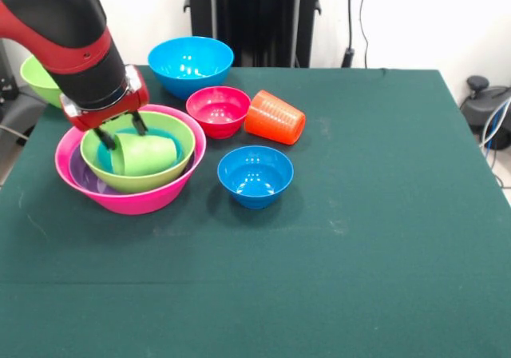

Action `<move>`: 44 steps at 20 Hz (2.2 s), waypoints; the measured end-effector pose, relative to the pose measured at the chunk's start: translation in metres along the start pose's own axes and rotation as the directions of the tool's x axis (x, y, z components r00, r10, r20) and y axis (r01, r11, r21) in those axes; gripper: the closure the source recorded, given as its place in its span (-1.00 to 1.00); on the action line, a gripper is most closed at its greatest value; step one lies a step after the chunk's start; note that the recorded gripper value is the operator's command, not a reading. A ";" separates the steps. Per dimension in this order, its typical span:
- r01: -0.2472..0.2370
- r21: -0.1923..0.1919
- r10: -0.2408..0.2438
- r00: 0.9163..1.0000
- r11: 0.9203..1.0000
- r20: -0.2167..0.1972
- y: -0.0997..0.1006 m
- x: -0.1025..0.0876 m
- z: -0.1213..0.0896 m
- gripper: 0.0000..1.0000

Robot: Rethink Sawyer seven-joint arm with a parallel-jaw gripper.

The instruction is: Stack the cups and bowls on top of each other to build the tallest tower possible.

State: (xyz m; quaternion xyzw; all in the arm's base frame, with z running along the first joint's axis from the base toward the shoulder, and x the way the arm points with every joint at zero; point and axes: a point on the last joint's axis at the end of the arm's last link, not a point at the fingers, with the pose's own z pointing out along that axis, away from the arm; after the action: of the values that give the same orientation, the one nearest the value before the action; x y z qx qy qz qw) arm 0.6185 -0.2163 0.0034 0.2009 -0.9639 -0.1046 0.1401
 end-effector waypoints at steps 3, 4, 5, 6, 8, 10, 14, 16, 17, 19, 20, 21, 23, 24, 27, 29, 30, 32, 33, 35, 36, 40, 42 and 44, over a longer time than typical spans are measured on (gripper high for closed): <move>-0.002 -0.008 0.002 1.000 1.000 0.000 0.001 0.000 -0.001 1.00; -0.005 -0.019 0.005 1.000 1.000 -0.001 0.002 -0.001 -0.001 1.00; -0.007 -0.032 0.007 1.000 0.999 0.001 0.004 -0.002 -0.001 1.00; -0.009 -0.045 0.009 1.000 0.999 0.003 0.006 -0.003 -0.001 1.00; -0.011 -0.064 0.011 1.000 0.998 0.006 0.009 -0.006 0.002 1.00; -0.012 -0.082 0.013 1.000 0.997 0.006 0.012 -0.007 0.006 1.00; -0.017 -0.092 0.017 1.000 0.996 0.009 0.012 -0.007 0.007 1.00; -0.018 -0.095 0.019 1.000 0.995 0.010 0.012 -0.007 0.007 1.00; -0.018 -0.097 0.019 1.000 0.995 0.010 0.012 -0.007 0.007 1.00; -0.019 -0.102 0.020 1.000 0.995 0.011 0.013 -0.007 0.007 1.00; -0.019 -0.103 0.020 1.000 0.994 0.012 0.014 -0.007 0.007 1.00; -0.019 -0.104 0.020 1.000 0.994 0.011 0.014 -0.007 0.007 1.00; -0.015 -0.104 0.016 1.000 0.995 0.009 0.016 -0.006 0.006 1.00; -0.013 -0.103 0.014 1.000 0.995 0.008 0.018 -0.005 0.006 1.00; -0.004 -0.095 0.005 1.000 0.995 0.010 0.022 -0.004 0.004 1.00; 0.006 -0.081 -0.004 1.000 0.997 0.017 0.026 -0.002 0.000 1.00; 0.010 -0.074 -0.008 1.000 0.997 0.020 0.028 -0.001 -0.002 1.00; 0.027 -0.047 -0.025 0.999 0.999 0.032 0.035 0.002 -0.010 1.00; 0.033 -0.035 -0.032 0.999 0.999 0.038 0.038 0.004 -0.013 1.00; 0.045 -0.009 -0.044 0.998 0.999 0.053 0.043 0.006 -0.019 1.00; 0.049 0.003 -0.049 0.997 0.999 0.061 0.044 0.006 -0.022 1.00; 0.067 0.064 -0.073 0.992 0.996 0.101 0.051 0.006 -0.035 1.00; 0.070 0.080 -0.078 0.991 0.994 0.111 0.052 0.006 -0.038 1.00; 0.075 0.116 -0.090 0.987 0.990 0.132 0.055 0.004 -0.044 1.00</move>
State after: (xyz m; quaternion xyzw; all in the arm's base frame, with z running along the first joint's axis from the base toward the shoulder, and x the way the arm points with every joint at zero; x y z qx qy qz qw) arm 0.6088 -0.1752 0.0595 0.2407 -0.9663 -0.0701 0.0578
